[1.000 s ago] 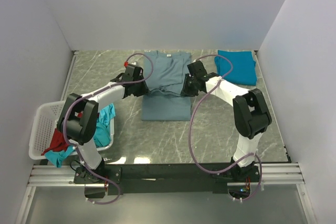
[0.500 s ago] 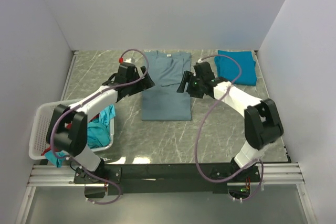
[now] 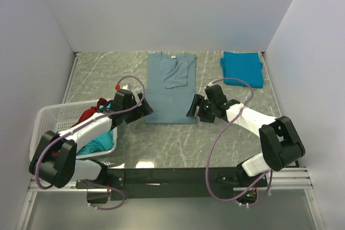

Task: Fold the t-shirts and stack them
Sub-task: Fold the tshirt

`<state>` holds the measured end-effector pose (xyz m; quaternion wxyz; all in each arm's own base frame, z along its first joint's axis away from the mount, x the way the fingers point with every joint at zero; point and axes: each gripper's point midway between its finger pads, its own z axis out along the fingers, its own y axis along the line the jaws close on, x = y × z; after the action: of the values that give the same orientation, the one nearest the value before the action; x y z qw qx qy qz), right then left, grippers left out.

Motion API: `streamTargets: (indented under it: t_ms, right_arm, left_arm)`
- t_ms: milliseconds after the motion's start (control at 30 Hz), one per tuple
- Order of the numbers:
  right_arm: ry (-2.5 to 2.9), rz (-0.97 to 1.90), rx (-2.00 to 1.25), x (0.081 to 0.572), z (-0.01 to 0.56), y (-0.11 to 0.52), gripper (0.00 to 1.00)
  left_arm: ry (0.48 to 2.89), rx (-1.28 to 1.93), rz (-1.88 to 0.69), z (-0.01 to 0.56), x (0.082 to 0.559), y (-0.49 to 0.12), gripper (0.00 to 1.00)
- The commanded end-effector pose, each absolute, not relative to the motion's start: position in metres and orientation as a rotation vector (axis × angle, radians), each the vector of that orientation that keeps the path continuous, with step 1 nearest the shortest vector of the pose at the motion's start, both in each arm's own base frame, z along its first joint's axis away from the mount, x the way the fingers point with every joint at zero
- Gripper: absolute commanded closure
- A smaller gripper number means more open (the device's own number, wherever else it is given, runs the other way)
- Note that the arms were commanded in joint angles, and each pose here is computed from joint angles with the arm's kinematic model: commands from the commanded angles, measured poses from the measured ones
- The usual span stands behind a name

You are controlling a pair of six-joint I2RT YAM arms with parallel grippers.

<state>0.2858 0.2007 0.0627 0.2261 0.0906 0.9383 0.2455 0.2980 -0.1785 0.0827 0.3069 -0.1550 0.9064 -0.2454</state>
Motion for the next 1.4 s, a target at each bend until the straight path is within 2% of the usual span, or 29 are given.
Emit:
streamTargets:
  t_ms: [0, 133, 200, 233, 267, 300, 333, 467, 500, 700, 733, 800, 833, 867, 933, 967, 1000, 1100, 1367]
  right_arm:
    - [2.551, 0.735, 0.261, 0.287, 0.065, 0.209, 0.16]
    - [2.586, 0.717, 0.288, 0.286, 0.05, 0.208, 0.19]
    - [2.602, 0.715, 0.288, 0.287, 0.044, 0.21, 0.22]
    - [2.608, 0.713, 0.294, 0.287, 0.041, 0.21, 0.28]
    - [2.616, 0.7, 0.306, 0.287, 0.038, 0.209, 0.29]
    - [2.622, 0.697, 0.313, 0.287, 0.034, 0.209, 0.3]
    - [2.625, 0.705, 0.313, 0.287, 0.034, 0.209, 0.32]
    - [2.641, 0.702, 0.326, 0.283, 0.027, 0.209, 0.36]
    - [2.645, 0.697, 0.33, 0.283, 0.025, 0.208, 0.37]
    - [2.669, 0.701, 0.338, 0.279, 0.016, 0.209, 0.56]
    - [2.672, 0.7, 0.338, 0.279, 0.015, 0.209, 0.63]
    - [2.676, 0.689, 0.342, 0.28, 0.013, 0.208, 0.69]
    - [2.677, 0.686, 0.339, 0.28, 0.013, 0.208, 0.79]
    - [2.679, 0.683, 0.34, 0.28, 0.012, 0.208, 0.83]
    - [2.68, 0.684, 0.336, 0.28, 0.012, 0.208, 0.91]
    - [2.679, 0.684, 0.34, 0.281, 0.012, 0.208, 0.92]
    - [2.681, 0.684, 0.337, 0.281, 0.012, 0.208, 0.93]
    - [2.691, 0.679, 0.329, 0.279, 0.01, 0.208, 1.0]
    - [2.713, 0.687, 0.301, 0.254, 0.01, 0.201, 1.0]
  left_arm:
    - [2.394, -0.423, -0.704, 0.08, 0.286, -0.183, 0.01]
    - [2.433, -0.436, -0.69, 0.063, 0.278, -0.182, 0.02]
    - [2.441, -0.437, -0.687, 0.058, 0.278, -0.182, 0.1]
    - [2.455, -0.439, -0.684, 0.053, 0.278, -0.183, 0.14]
    - [2.456, -0.432, -0.695, 0.053, 0.278, -0.185, 0.21]
    - [2.461, -0.43, -0.697, 0.052, 0.278, -0.186, 0.24]
    - [2.475, -0.431, -0.692, 0.047, 0.277, -0.187, 0.31]
    - [2.502, -0.433, -0.674, 0.038, 0.274, -0.187, 0.45]
    - [2.502, -0.438, -0.668, 0.037, 0.274, -0.187, 0.45]
    - [2.526, -0.438, -0.677, 0.028, 0.274, -0.191, 0.55]
    - [2.53, -0.436, -0.677, 0.026, 0.275, -0.192, 0.57]
    - [2.537, -0.434, -0.673, 0.024, 0.275, -0.193, 0.64]
    - [2.544, -0.436, -0.67, 0.021, 0.275, -0.193, 0.71]
    - [2.545, -0.432, -0.668, 0.021, 0.276, -0.194, 0.76]
    - [2.561, -0.436, -0.659, 0.017, 0.276, -0.194, 0.86]
    - [2.561, -0.433, -0.662, 0.018, 0.277, -0.196, 0.97]
    - [2.564, -0.432, -0.665, 0.018, 0.277, -0.196, 0.99]
    - [2.566, -0.424, -0.66, 0.018, 0.278, -0.198, 0.99]
    - [2.607, -0.427, -0.615, 0.014, 0.256, -0.194, 0.99]
